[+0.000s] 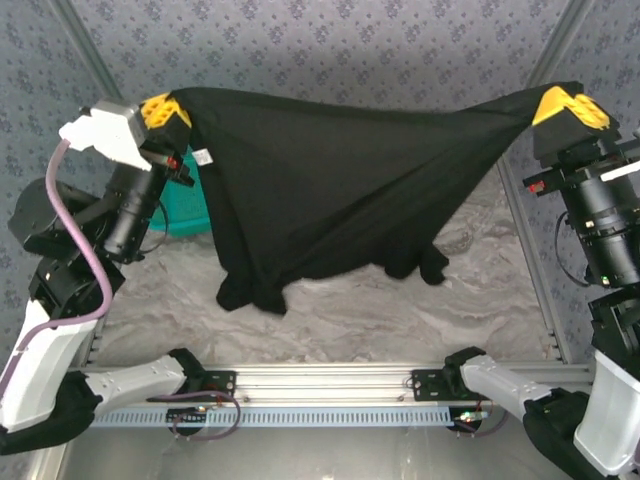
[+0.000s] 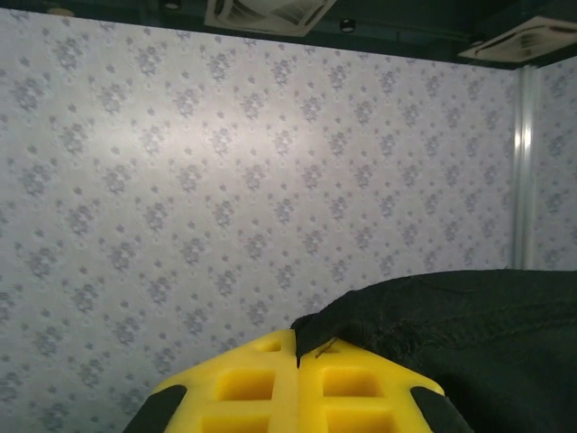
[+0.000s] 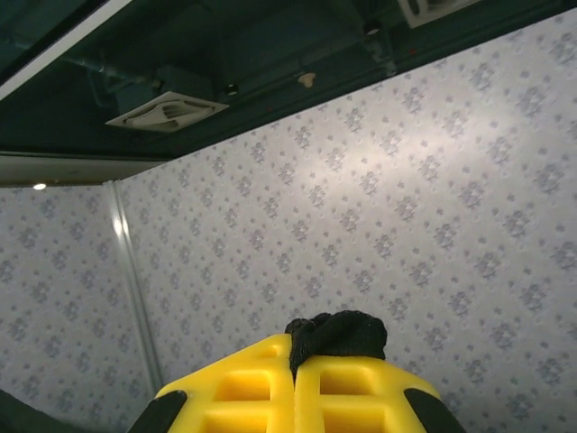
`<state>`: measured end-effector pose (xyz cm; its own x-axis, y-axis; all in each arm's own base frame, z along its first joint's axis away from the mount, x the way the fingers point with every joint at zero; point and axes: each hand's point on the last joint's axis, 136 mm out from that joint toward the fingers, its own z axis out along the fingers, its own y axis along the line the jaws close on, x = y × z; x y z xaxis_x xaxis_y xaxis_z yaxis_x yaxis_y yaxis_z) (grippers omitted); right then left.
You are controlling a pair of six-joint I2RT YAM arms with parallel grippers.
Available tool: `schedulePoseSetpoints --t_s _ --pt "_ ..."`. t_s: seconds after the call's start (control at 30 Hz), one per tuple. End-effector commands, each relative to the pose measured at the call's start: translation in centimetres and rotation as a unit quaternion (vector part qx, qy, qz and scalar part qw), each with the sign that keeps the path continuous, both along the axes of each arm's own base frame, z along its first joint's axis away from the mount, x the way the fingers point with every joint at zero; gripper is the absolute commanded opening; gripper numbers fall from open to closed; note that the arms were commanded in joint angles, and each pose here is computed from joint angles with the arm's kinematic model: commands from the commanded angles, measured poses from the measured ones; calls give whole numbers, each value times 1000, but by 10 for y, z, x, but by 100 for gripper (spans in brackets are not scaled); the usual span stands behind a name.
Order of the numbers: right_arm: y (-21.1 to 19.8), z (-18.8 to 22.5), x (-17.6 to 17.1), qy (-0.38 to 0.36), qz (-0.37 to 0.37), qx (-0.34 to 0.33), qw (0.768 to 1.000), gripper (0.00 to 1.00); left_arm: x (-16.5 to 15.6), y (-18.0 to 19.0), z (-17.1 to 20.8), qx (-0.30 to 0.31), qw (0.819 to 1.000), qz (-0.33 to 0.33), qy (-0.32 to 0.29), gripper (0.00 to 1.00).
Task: Fold the inside-out t-shirt
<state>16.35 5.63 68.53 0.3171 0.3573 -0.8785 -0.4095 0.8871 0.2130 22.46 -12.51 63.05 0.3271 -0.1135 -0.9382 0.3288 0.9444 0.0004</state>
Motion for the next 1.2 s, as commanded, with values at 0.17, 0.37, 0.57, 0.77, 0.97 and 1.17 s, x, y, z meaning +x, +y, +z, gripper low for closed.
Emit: schedulePoseSetpoints --t_s 0.17,0.37,0.57,0.77,0.97,1.17 --pt "2 -49 128 100 -119 -59 986 0 129 -18 -59 77 988 56 121 0" --pt "-5 -35 184 88 -116 -29 989 0 176 -14 -32 64 991 47 109 0" --pt "-2 6 199 52 -80 -9 995 0 170 -17 24 54 997 18 56 0" --pt "12 18 187 41 -27 -4 999 0 136 -25 44 55 997 -43 31 0" --pt "24 -86 183 205 -24 -64 976 0 130 -63 -55 96 966 -155 183 0" --pt "-11 -300 120 450 -98 -66 885 0 82 -99 -243 58 910 -241 332 0"
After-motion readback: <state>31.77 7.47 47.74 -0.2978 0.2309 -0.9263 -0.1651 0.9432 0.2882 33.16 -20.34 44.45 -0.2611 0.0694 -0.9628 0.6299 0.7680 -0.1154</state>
